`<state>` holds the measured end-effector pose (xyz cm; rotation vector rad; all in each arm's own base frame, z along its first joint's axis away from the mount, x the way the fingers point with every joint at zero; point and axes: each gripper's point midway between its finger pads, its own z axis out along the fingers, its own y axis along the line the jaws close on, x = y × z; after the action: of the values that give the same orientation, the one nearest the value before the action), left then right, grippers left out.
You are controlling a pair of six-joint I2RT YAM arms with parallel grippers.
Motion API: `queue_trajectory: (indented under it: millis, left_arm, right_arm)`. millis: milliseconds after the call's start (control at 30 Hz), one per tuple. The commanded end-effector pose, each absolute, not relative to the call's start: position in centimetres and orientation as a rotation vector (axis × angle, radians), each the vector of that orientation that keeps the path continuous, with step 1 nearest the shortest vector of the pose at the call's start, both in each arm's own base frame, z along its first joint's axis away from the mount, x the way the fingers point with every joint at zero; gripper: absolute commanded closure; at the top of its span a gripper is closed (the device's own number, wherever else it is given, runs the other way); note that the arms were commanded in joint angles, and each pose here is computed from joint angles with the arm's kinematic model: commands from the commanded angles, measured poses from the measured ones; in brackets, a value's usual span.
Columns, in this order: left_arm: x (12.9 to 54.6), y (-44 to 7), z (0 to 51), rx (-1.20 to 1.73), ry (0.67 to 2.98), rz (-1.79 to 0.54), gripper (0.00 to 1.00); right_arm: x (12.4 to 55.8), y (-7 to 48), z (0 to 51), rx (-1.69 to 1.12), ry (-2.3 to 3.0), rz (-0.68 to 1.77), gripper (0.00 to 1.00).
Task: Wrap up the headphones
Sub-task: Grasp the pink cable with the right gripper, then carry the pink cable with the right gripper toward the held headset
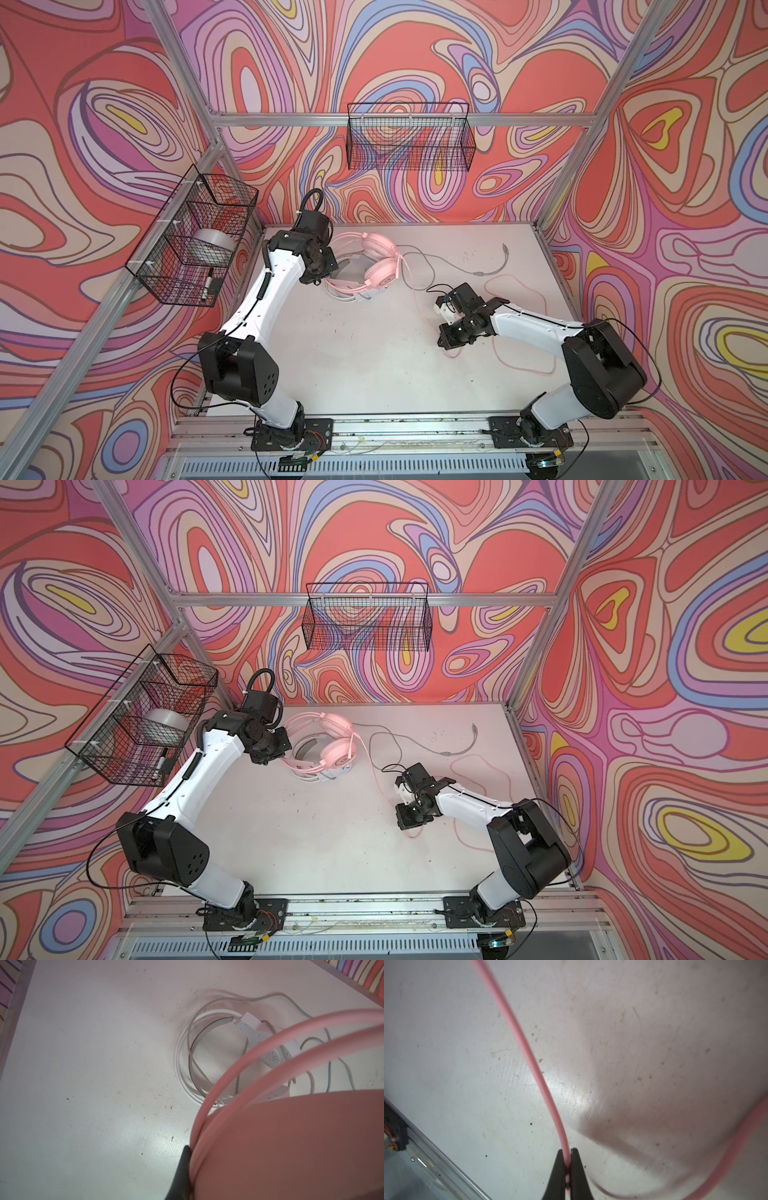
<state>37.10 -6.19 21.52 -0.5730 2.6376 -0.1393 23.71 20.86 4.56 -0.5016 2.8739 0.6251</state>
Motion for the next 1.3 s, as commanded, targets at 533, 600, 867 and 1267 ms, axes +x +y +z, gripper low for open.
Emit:
queue_trajectory:
  millis: [533, 600, 867, 1267]
  left_arm:
    - [37.4, -6.4, 20.5, -0.561, 2.652, -0.155, 1.00]
    - [37.3, -6.3, 20.3, -0.553, 2.659, -0.134, 1.00]
    - [36.6, -5.7, 19.9, -0.503, 2.691, -0.050, 1.00]
    - [36.3, -7.1, 19.8, -0.303, 2.730, -0.073, 1.00]
  right_arm:
    - [22.9, 25.8, 17.5, -1.149, 2.482, 0.748, 1.00]
    - [22.8, 26.6, 19.3, -1.186, 2.440, 0.809, 1.00]
    - [23.1, 28.6, 23.6, -1.272, 2.328, 0.918, 1.00]
    - [29.9, 29.3, 29.2, -1.098, 2.162, 0.912, 1.00]
